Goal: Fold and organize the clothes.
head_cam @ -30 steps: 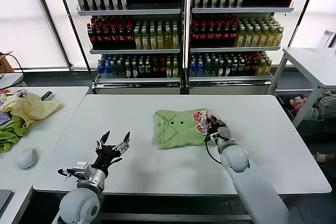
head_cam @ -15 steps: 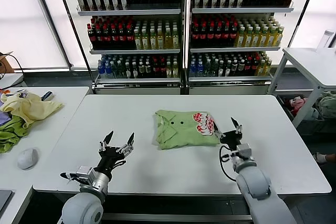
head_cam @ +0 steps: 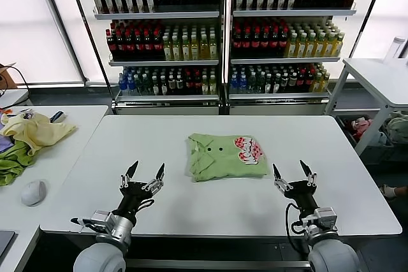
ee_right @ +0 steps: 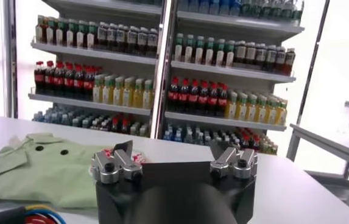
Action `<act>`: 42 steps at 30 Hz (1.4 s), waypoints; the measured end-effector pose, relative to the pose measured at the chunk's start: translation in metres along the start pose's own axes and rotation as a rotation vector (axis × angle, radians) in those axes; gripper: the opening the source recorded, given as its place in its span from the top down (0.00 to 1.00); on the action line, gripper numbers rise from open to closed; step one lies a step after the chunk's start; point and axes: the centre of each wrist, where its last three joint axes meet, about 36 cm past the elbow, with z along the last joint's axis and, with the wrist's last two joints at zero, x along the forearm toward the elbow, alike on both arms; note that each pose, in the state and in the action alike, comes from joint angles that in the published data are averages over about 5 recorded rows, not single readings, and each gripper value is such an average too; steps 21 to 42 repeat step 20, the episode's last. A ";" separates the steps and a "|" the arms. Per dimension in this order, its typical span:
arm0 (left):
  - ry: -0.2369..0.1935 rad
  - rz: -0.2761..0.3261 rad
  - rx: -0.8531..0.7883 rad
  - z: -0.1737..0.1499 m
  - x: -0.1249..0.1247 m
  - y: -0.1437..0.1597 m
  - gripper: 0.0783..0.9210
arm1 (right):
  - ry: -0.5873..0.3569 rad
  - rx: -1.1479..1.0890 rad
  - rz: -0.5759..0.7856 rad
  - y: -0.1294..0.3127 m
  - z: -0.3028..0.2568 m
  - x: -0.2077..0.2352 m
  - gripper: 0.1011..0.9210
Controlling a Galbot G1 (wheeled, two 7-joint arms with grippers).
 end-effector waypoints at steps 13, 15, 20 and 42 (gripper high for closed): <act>-0.010 -0.005 -0.016 -0.001 0.014 -0.003 0.12 | -0.029 0.021 0.020 0.000 -0.010 0.018 0.12; -0.010 -0.005 -0.018 -0.001 0.015 -0.003 0.12 | -0.033 0.023 0.024 0.000 -0.010 0.020 0.12; -0.012 -0.005 -0.020 -0.001 0.017 -0.004 0.12 | -0.043 0.027 0.029 -0.001 -0.011 0.022 0.12; -0.012 -0.005 -0.020 -0.001 0.017 -0.004 0.12 | -0.043 0.027 0.029 -0.001 -0.011 0.022 0.12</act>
